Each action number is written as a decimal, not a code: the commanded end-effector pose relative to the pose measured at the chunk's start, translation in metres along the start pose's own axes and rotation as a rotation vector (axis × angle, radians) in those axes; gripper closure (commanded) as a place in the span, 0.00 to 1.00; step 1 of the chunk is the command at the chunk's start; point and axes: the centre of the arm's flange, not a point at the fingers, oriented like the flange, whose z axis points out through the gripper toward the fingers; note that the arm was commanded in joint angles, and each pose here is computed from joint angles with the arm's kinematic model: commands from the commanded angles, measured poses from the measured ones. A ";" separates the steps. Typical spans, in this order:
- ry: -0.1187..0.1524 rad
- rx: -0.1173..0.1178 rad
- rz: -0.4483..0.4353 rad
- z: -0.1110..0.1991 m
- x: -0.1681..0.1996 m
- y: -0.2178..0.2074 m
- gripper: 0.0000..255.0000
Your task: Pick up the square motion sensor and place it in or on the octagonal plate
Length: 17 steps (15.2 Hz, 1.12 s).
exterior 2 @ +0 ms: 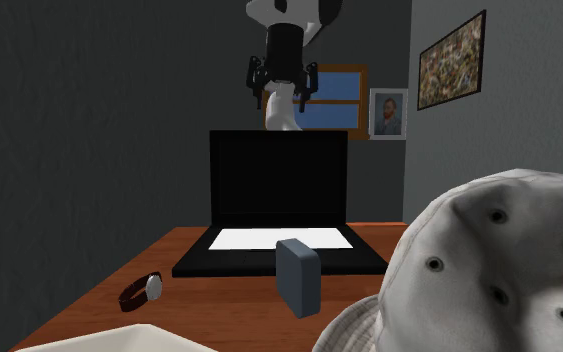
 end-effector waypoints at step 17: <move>0.089 0.080 -0.133 0.127 0.156 0.015 0.00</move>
